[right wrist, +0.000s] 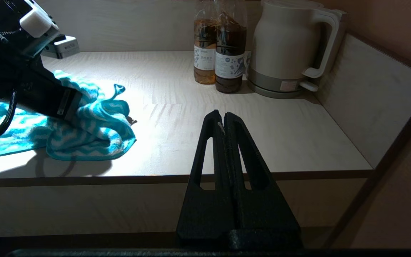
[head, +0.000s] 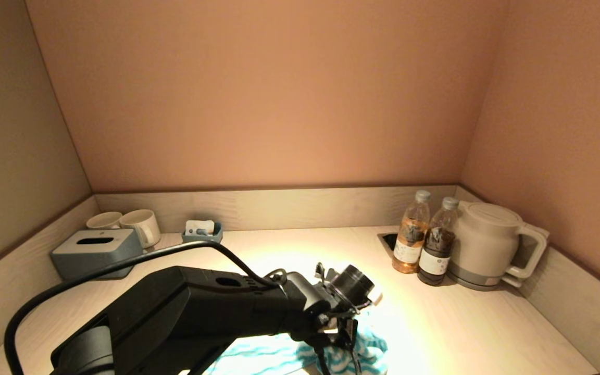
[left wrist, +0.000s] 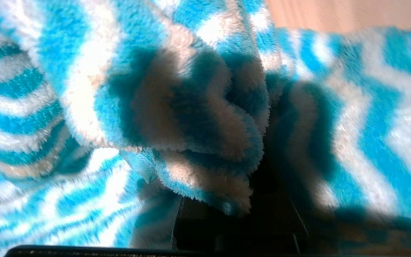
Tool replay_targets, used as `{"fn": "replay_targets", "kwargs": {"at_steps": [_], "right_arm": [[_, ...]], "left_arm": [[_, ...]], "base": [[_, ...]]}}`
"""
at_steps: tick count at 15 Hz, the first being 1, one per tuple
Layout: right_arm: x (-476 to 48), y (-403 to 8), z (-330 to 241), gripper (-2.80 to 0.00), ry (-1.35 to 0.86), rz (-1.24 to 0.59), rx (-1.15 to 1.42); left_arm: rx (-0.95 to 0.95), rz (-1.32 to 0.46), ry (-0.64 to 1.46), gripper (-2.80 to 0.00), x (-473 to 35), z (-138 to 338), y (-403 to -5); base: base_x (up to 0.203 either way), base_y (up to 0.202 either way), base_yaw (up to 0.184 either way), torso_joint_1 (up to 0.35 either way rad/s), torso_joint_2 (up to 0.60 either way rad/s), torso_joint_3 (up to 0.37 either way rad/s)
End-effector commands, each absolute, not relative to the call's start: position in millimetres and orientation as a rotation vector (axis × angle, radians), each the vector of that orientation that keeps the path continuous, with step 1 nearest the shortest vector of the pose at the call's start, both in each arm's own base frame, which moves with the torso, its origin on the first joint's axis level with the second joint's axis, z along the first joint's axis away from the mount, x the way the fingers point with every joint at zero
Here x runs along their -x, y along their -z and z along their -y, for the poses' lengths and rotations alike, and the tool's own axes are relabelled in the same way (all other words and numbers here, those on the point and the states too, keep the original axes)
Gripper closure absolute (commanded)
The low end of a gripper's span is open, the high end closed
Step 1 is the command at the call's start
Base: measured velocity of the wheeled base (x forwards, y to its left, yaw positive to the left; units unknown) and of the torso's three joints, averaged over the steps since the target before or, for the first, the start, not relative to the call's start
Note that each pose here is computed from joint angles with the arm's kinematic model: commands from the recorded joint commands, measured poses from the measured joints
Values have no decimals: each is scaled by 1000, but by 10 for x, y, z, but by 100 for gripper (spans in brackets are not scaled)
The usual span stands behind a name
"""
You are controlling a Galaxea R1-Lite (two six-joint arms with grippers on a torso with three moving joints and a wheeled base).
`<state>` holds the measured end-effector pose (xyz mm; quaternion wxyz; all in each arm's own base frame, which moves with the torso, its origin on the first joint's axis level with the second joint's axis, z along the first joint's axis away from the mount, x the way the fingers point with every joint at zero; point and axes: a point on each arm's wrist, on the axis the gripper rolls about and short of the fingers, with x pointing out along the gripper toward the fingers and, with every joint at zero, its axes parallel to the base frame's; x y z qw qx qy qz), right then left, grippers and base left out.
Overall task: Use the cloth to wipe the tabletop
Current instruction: Sweep the stains on the table
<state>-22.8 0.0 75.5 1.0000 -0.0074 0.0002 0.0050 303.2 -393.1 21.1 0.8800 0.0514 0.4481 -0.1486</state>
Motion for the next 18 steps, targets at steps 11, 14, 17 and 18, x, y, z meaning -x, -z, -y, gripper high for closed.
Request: {"fn": "replay_targets", "kwargs": {"at_steps": [11,14,17,18], "right_arm": [[228,-755,0,0,-12,0,15],[228,-756,0,0,-12,2,15],[228,-756,0,0,-12,2,15],[228,-756,0,0,-12,1,15]], "left_arm": [[-31,-861,-222,0,-3952,2571,-158],[-6,-888,-302,0,-3800,2288,-328],[62,-889,-375,0,-3584,1851,-706],[91,-871,-388,0,-3556,1746,-843]], "base": [[0,0,0,0,0,0],[0,0,0,0,0,0],[0,0,0,0,0,0],[0,0,0,0,0,0]]}}
